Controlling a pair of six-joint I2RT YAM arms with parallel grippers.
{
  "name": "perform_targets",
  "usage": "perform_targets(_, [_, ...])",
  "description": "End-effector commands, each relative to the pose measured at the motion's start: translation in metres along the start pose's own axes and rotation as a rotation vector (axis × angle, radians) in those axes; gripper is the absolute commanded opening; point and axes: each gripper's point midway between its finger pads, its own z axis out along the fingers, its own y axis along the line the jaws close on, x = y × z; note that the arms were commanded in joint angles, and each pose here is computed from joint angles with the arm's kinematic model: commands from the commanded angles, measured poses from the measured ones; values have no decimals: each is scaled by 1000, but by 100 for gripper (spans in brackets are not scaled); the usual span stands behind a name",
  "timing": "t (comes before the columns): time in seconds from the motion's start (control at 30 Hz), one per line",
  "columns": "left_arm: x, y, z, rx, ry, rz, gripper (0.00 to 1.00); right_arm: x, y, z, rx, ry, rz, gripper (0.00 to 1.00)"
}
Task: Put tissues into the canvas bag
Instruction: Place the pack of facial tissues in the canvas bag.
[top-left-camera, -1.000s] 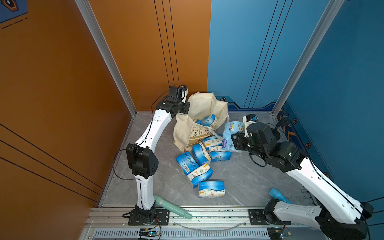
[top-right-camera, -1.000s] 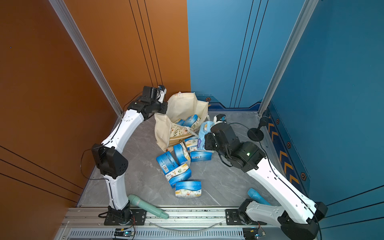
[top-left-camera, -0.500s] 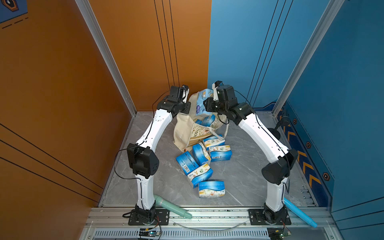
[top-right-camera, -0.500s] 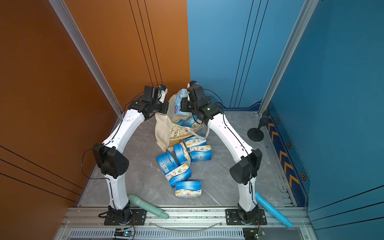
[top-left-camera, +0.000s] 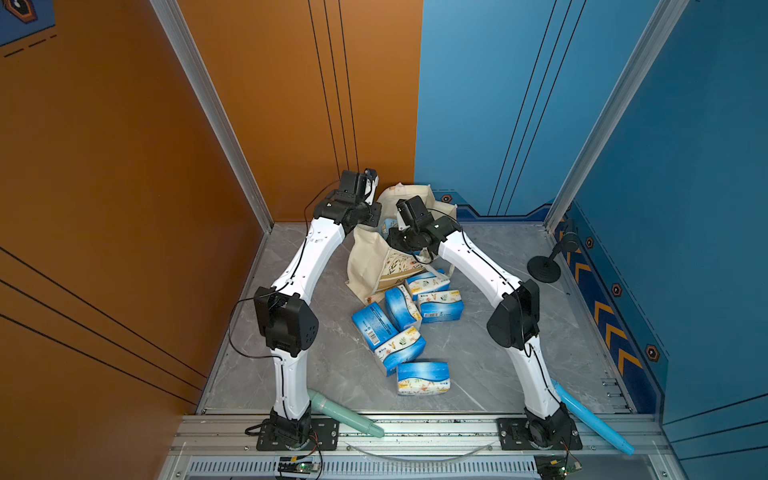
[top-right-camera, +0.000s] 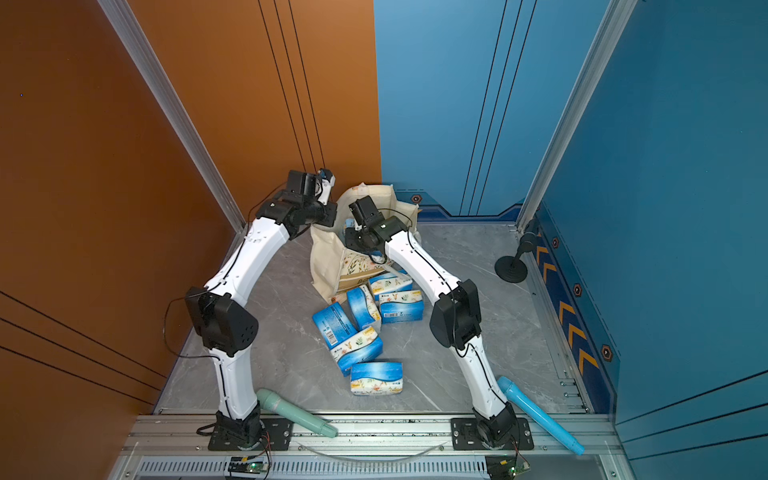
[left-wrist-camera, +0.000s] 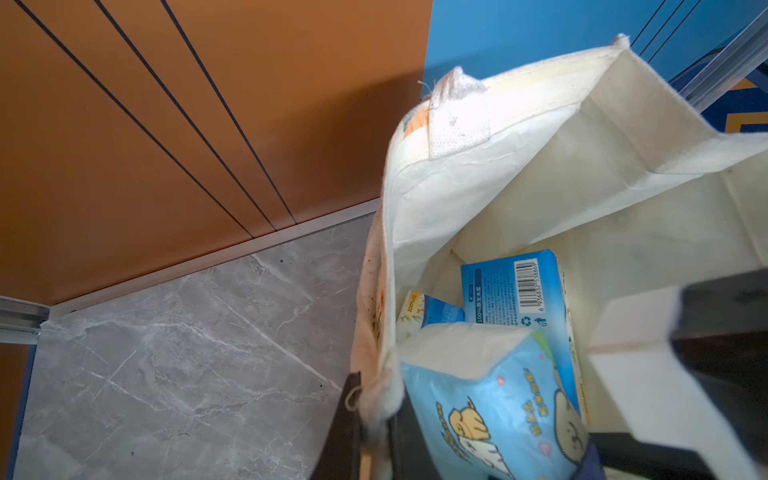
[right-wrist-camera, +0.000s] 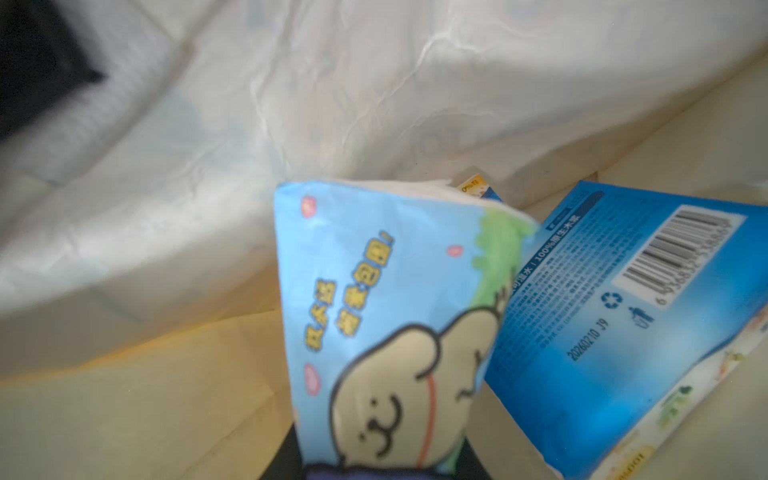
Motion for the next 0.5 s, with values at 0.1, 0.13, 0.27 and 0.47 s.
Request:
perform_targets(0.1, [-4, -4, 5, 24, -6, -1, 0, 1, -3, -13, -16, 39, -11, 48])
perform_targets(0.13, [-3, -3, 5, 23, -4, -1, 0, -4, -3, -19, -19, 25, -16, 49])
perform_targets(0.27, [-1, 0, 7, 17, 4, -3, 0, -27, 3, -53, -44, -53, -29, 54])
perform_targets(0.47, [0, 5, 7, 9, 8, -9, 0, -68, 6, -134, -85, -233, -36, 65])
